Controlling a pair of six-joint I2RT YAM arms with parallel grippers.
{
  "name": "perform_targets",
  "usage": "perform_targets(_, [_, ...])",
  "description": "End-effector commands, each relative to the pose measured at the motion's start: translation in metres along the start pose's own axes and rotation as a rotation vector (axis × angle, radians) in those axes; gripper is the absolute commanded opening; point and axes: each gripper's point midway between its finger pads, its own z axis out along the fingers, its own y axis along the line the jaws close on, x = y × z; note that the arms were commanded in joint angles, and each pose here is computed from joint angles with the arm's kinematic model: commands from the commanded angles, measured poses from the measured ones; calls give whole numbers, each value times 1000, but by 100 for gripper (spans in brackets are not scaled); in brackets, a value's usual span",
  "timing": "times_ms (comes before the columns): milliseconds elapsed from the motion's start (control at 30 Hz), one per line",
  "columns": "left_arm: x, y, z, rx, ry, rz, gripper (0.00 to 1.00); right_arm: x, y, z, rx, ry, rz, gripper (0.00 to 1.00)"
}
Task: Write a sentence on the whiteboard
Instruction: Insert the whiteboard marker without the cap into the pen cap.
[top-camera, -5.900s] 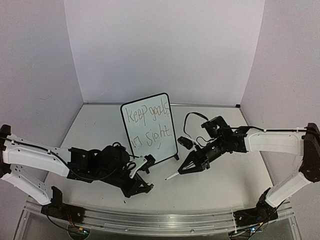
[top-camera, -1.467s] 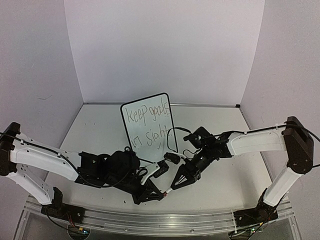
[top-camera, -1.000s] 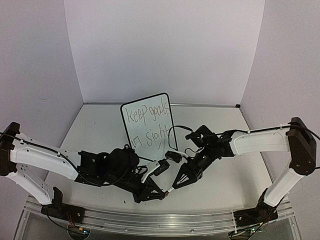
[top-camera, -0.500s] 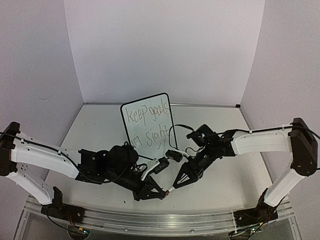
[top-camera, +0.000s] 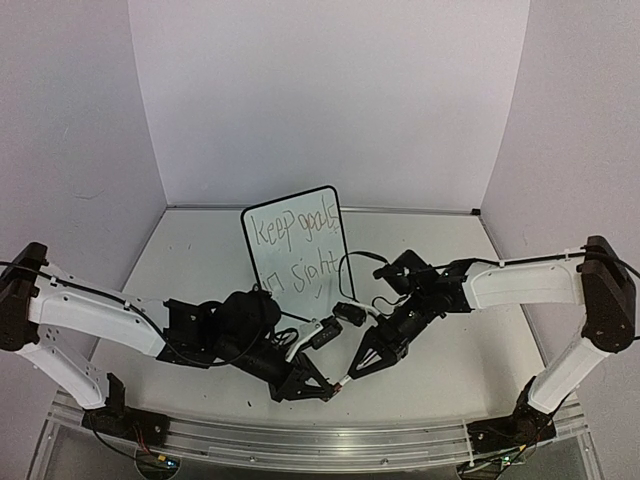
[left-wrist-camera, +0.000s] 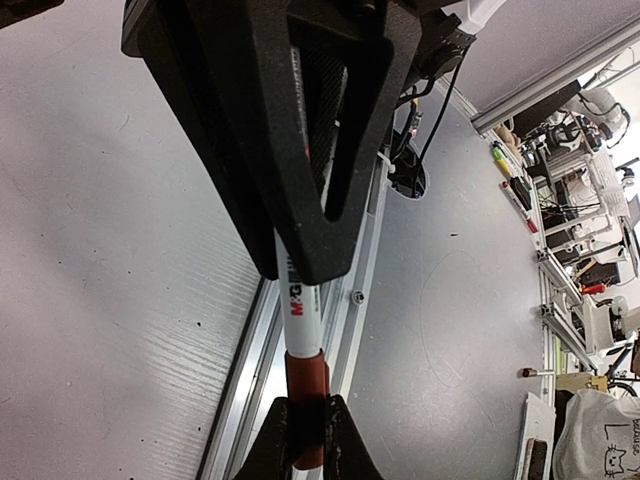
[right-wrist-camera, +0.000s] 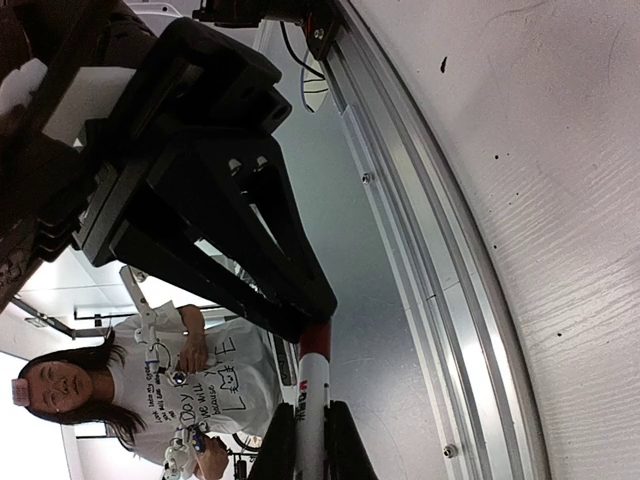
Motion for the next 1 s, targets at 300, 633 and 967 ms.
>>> perform_targets(300, [-133, -41, -30, 60, -420, 194, 0, 4, 52, 8, -133, 44, -191, 0])
perform_targets(633, [-112, -29, -37, 20, -374, 150, 0, -4, 40, 9, -50, 5, -184, 0])
perform_targets(967, [-43, 9, -73, -184, -215, 45, 43, -41, 28, -35, 57, -193, -198, 0])
